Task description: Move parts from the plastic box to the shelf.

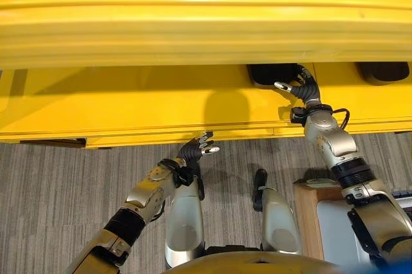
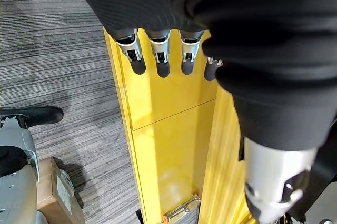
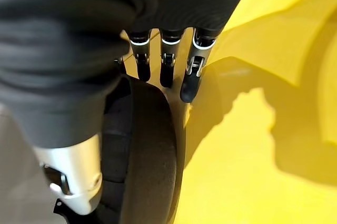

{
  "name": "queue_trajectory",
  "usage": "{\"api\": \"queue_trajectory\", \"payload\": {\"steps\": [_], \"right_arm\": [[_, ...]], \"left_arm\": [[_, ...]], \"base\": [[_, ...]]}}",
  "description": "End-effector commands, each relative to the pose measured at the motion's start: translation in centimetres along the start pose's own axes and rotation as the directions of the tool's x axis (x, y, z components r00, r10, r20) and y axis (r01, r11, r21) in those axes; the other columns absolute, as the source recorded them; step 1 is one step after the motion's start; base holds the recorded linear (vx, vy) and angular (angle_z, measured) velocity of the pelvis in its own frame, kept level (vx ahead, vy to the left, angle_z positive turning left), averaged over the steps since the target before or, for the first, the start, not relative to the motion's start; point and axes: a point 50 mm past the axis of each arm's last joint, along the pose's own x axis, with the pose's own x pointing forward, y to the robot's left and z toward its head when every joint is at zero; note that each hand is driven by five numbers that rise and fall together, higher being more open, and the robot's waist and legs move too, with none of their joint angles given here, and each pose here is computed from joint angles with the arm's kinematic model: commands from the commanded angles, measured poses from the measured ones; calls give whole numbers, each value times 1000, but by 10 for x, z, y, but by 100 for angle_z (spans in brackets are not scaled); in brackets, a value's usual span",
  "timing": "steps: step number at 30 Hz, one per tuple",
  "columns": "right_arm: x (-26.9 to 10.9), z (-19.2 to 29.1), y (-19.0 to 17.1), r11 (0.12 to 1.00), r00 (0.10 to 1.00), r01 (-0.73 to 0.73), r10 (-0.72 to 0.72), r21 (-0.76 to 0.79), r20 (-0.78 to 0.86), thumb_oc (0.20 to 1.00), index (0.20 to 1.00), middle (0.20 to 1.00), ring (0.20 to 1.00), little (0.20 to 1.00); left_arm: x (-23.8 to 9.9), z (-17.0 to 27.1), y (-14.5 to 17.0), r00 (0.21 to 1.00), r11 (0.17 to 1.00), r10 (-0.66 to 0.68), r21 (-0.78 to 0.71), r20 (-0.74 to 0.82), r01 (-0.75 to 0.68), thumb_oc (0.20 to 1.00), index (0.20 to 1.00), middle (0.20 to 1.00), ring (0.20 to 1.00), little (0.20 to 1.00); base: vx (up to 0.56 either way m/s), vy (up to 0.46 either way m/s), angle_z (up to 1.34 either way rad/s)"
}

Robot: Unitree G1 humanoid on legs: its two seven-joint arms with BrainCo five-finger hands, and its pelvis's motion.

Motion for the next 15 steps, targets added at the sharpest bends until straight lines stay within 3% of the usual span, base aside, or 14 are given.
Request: {"api": "queue_trajectory", "payload": {"steps": [1, 15], "right_arm": [[-38, -83, 57, 966, 903, -257, 247, 21, -350, 1000, 1000, 1000, 1000, 1000], [-45, -87, 67, 936, 869, -352, 326, -3, -372, 1000, 1000, 1000, 1000, 1000]], "left_arm": [[-1, 39, -23, 978, 995, -97, 37, 183, 91, 1000, 1000, 1000, 1000, 1000], [-1, 38, -24, 978, 995, -102, 38, 184, 97, 1000, 1000, 1000, 1000, 1000]], "base": [[0, 0, 0], [0, 0, 0]]}}
